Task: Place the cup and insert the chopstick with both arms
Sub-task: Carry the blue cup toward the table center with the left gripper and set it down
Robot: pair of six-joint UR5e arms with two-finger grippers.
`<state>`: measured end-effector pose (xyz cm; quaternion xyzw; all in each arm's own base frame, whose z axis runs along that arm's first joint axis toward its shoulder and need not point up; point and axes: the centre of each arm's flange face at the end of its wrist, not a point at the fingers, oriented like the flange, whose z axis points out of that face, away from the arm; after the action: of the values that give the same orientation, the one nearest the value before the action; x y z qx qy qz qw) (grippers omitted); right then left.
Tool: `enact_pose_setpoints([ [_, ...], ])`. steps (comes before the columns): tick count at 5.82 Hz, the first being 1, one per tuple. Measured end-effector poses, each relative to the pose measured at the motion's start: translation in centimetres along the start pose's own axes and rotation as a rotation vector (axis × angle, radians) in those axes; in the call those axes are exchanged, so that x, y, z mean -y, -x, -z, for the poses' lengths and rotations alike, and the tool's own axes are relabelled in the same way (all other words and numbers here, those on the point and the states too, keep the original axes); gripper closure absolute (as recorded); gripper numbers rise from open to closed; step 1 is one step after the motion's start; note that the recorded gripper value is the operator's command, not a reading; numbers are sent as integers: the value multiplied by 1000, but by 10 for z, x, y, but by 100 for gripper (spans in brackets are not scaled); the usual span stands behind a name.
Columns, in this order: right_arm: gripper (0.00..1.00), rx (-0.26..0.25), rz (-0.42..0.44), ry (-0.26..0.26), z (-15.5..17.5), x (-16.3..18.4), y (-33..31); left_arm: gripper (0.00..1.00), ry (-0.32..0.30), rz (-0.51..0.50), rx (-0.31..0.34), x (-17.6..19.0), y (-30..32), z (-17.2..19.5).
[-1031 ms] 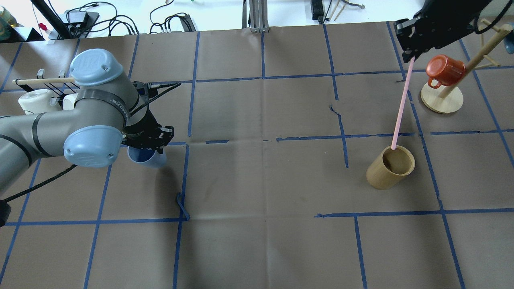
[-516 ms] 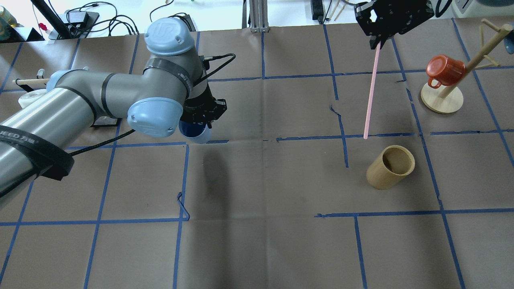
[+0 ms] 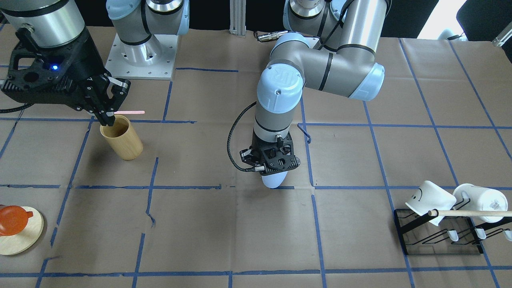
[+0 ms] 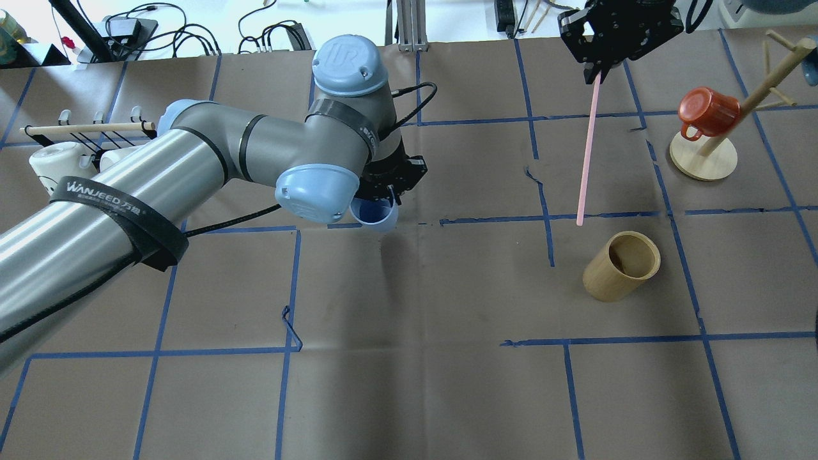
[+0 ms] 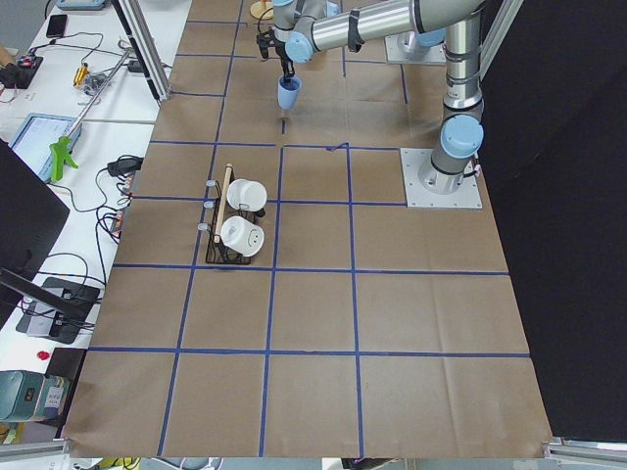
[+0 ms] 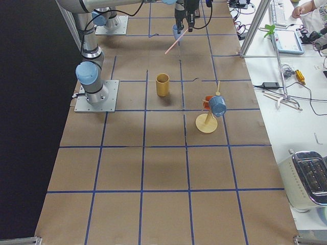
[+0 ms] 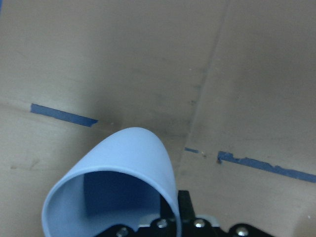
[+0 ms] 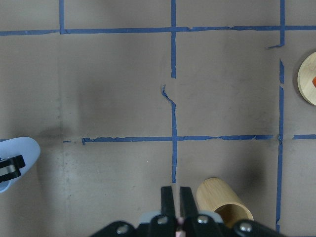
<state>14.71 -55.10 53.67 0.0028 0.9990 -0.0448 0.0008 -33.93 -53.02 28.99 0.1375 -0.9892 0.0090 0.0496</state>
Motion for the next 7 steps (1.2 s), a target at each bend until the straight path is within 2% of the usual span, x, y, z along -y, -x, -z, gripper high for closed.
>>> enact_pose_setpoints([
  [3, 90, 0, 1, 12, -7, -2, 0, 90, 13, -11, -17, -6, -18, -20],
  [4, 90, -2, 1, 17, -12, -5, 0, 43, 7, -15, -21, -5, -23, -29],
  [5, 90, -2, 1, 22, -16, -7, 0, 2, 1, -20, -22, -4, -25, -36],
  [7, 90, -3, 0, 24, -17, -7, 0, 1, -13, -31, -25, -3, -26, -35],
])
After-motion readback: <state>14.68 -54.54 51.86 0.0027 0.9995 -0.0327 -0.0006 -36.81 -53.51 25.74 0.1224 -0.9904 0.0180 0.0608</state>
